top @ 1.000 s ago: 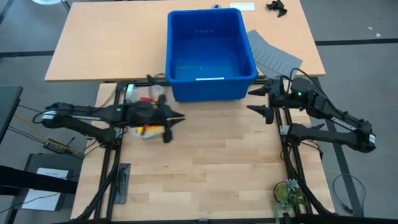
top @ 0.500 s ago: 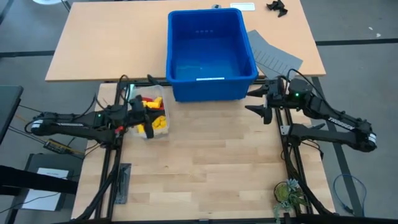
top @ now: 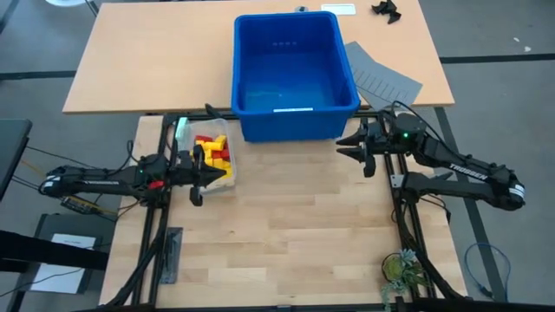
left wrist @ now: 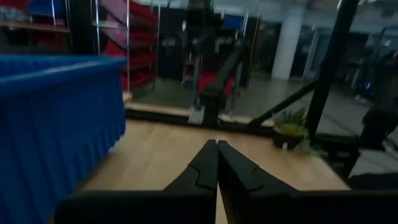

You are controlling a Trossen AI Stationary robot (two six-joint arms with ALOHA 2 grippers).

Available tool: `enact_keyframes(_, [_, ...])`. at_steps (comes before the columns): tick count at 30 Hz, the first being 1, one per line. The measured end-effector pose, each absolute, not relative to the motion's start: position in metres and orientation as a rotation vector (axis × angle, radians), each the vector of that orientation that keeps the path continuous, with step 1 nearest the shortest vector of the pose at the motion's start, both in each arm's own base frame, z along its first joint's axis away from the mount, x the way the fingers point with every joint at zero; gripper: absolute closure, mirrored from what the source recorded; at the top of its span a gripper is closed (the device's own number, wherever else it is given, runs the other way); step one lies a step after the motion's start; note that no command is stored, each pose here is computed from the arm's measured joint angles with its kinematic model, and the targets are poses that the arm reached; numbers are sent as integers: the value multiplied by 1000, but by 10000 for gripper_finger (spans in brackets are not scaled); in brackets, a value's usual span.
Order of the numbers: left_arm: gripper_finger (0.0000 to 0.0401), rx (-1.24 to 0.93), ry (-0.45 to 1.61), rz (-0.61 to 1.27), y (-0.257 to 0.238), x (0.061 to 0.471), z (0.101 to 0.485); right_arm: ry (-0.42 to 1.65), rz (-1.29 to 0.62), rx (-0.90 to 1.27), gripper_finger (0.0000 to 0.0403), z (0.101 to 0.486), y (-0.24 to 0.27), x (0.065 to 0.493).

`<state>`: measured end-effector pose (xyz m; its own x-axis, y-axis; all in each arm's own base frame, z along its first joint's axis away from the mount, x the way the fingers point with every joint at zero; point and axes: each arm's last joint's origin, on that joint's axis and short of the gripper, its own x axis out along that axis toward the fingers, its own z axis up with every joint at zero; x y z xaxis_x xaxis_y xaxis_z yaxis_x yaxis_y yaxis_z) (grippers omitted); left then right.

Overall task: Sort blocks
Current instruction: Return to Home Position

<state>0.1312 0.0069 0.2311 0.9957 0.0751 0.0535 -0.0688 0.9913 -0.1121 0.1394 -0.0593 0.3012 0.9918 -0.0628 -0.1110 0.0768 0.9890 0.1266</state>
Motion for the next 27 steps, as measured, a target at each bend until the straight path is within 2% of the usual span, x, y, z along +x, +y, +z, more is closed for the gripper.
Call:
enact_keyframes(4, [384, -143, -64, 75, 7, 125, 219, 93, -75, 124, 340, 299, -57, 135])
enact_keyframes(9, [384, -162, -86, 86, 7, 118, 212, 84, -81, 125, 378, 297, -56, 132])
enact_keyframes(17, [384, -183, -85, 105, 7, 104, 209, 74, -103, 159, 400, 279, -60, 128])
enact_keyframes(27, [384, -140, -154, 106, 6, 85, 212, 25, -84, 157, 401, 261, -55, 113])
